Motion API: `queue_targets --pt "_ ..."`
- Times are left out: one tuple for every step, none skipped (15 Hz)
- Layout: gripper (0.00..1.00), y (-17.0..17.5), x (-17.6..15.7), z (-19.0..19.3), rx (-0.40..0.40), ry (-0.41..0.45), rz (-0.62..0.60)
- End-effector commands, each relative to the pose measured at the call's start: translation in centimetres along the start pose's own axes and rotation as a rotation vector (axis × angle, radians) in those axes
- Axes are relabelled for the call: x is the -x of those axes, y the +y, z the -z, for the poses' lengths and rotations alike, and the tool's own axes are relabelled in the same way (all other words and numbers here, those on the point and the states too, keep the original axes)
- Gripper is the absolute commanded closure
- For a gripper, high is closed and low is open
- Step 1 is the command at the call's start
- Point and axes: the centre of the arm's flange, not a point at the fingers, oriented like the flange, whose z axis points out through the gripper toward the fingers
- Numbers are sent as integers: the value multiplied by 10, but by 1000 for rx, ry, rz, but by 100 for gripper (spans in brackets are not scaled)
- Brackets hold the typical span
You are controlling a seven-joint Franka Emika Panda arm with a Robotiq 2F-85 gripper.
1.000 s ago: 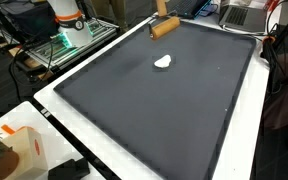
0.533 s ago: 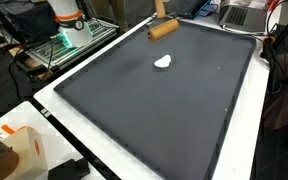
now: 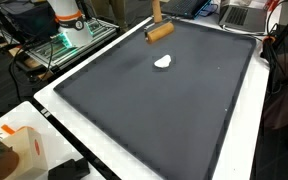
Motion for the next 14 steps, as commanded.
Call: queue_targets --pt "52 0 0 -1 1 -2 1" --pt "52 0 0 -1 1 -3 1" --pt "77 0 0 -2 1 -3 1" --pt "77 -5 1 -4 -23 2 -3" --pt "77 -8 2 -5 -40 8 -13" --pt "77 -12 2 -6 -57 19 -19" --pt "77 -16 2 -6 -72 26 -18" --pt "77 -20 1 -6 -81 33 -14" --pt "77 -23 1 -7 -89 37 -2" --pt "77 -26 1 -8 -85 43 10" --pt "77 -27 2 -9 -74 47 42" --pt "77 -27 2 -10 -62 50 76" --pt "77 -25 2 -9 -59 50 107" --pt "77 -23 2 -8 -59 53 135"
